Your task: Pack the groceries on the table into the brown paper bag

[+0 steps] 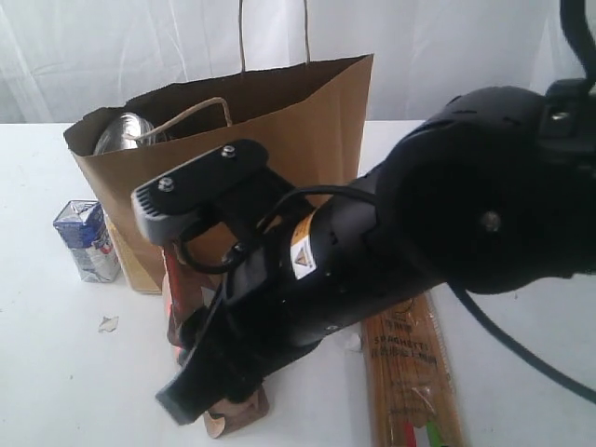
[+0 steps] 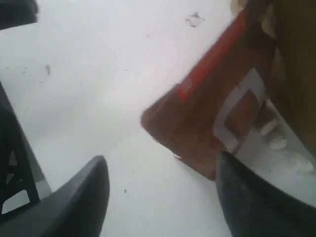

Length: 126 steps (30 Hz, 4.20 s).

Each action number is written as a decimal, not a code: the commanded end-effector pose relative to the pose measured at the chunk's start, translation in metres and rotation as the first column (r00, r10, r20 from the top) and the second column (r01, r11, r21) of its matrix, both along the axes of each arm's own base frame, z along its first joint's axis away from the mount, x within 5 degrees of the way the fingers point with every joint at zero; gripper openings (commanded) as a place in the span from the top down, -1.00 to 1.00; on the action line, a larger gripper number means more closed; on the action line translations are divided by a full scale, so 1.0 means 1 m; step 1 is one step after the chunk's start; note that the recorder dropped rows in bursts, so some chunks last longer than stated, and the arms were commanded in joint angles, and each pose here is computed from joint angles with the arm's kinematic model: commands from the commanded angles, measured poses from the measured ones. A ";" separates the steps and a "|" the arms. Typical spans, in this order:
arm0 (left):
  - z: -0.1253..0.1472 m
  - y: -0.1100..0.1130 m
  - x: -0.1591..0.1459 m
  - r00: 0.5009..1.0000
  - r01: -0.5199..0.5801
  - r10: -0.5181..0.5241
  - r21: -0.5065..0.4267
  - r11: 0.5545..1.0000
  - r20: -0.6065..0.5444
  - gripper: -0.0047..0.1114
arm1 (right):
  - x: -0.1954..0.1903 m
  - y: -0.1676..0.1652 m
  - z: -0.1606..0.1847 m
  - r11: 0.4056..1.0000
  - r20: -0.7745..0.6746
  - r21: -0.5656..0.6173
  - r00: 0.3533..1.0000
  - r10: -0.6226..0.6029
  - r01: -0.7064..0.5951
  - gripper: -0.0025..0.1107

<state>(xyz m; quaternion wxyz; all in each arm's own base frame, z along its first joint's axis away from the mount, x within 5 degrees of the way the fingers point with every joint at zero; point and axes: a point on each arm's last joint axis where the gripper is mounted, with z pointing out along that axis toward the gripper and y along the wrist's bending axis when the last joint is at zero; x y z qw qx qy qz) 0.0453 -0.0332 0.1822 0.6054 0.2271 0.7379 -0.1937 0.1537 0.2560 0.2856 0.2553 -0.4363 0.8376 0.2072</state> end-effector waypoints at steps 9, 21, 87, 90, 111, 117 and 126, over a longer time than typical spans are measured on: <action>-0.002 0.000 -0.001 1.000 0.004 -0.004 -0.003 1.000 -0.010 0.91 | 0.043 -0.080 -0.056 0.883 -0.119 -0.232 0.889 -0.442 0.408 -0.09; -0.002 0.000 -0.001 1.000 0.004 -0.004 -0.003 1.000 -0.010 0.91 | 0.070 -0.114 -0.072 0.817 -0.072 -0.191 0.822 -0.565 0.545 -0.31; -0.002 0.000 -0.001 1.000 0.004 -0.004 -0.003 1.000 -0.010 0.91 | -0.097 -0.232 -0.093 0.689 0.342 0.578 0.637 -0.691 0.437 0.96; -0.002 0.000 -0.001 1.000 0.004 -0.004 -0.003 1.000 -0.010 0.91 | -0.099 -0.237 -0.090 0.692 0.410 0.579 0.579 -0.705 0.431 0.96; -0.002 0.000 -0.001 1.000 0.004 -0.004 -0.003 1.000 -0.010 0.91 | -0.100 -0.238 -0.090 0.687 0.411 0.589 0.574 -0.708 0.426 0.96; -0.002 0.000 -0.001 1.000 0.004 -0.004 -0.003 1.000 -0.010 0.91 | -0.100 -0.238 -0.090 0.687 0.411 0.589 0.574 -0.708 0.426 0.96; 0.021 0.002 0.003 0.998 -0.052 0.062 -0.389 0.920 0.015 0.91 | -0.100 -0.238 -0.090 0.687 0.411 0.589 0.574 -0.708 0.426 0.96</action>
